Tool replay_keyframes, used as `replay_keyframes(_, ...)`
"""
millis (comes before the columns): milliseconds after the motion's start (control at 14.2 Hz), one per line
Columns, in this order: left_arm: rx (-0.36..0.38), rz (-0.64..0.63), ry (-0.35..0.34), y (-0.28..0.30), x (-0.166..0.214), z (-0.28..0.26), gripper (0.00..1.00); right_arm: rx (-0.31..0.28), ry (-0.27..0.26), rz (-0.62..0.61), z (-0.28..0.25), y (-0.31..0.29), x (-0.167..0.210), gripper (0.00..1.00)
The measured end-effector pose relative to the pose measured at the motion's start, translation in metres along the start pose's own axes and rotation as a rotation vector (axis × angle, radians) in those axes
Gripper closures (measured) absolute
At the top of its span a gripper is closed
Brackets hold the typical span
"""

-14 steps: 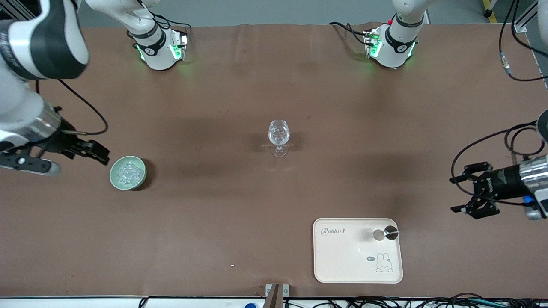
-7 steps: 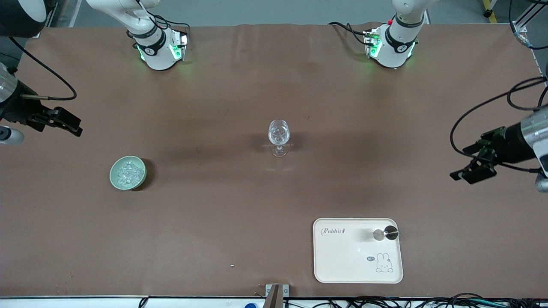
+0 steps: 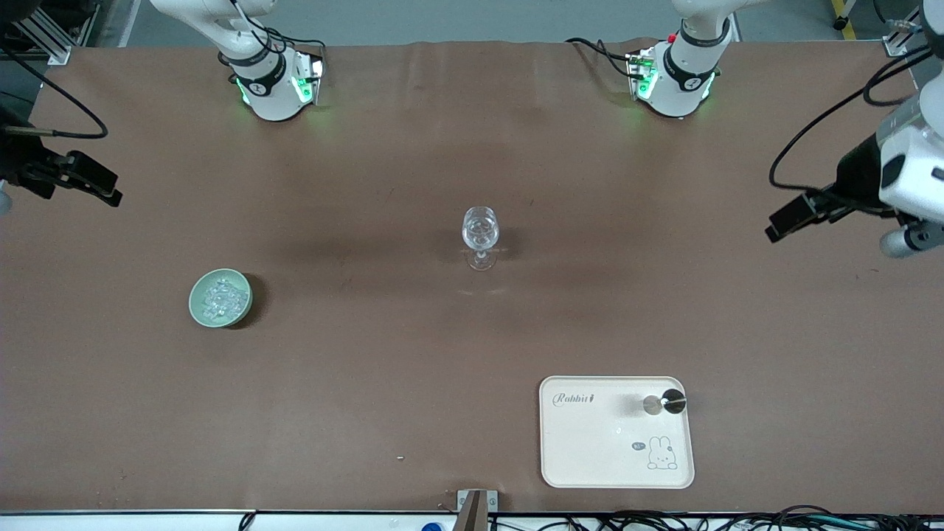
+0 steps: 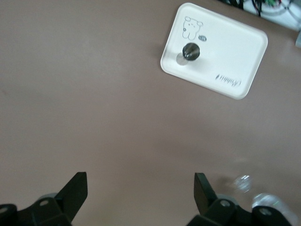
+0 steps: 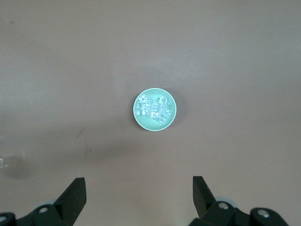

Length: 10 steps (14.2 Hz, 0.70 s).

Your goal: Pour wine and add ice with both arms

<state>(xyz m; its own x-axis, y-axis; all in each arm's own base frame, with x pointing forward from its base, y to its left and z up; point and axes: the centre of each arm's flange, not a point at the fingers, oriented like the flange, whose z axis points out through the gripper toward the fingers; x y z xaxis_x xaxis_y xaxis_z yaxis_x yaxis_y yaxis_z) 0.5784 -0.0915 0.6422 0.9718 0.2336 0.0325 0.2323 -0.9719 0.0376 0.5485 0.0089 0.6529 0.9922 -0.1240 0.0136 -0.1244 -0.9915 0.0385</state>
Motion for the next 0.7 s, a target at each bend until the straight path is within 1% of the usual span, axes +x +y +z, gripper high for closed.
replay_keyframes(140,0.025,0.103,-0.005,-0.005,-0.014,-0.016,0.0,-0.001,-0.01,-0.007,-0.009,-0.003,-0.005,0.0)
replay_keyframes(211,0.036,0.129,-0.017,-0.006,-0.02,-0.02,0.0,-0.003,-0.026,-0.011,-0.012,-0.004,-0.008,0.0)
replay_keyframes(281,0.043,0.14,-0.024,-0.008,-0.025,-0.024,0.0,-0.005,-0.04,-0.014,-0.013,-0.006,-0.011,0.0)
replay_keyframes(351,0.048,0.146,-0.027,-0.009,-0.029,-0.027,0.0,-0.006,-0.044,-0.016,-0.015,-0.007,-0.013,0.0)
replay_keyframes(562,0.059,0.161,-0.036,-0.005,-0.046,-0.027,0.0,-0.004,-0.033,-0.017,-0.024,-0.005,-0.019,0.0)
replay_keyframes(702,0.059,0.166,-0.044,-0.005,-0.058,-0.027,0.0,0.007,-0.025,-0.023,-0.031,-0.004,-0.023,0.0)
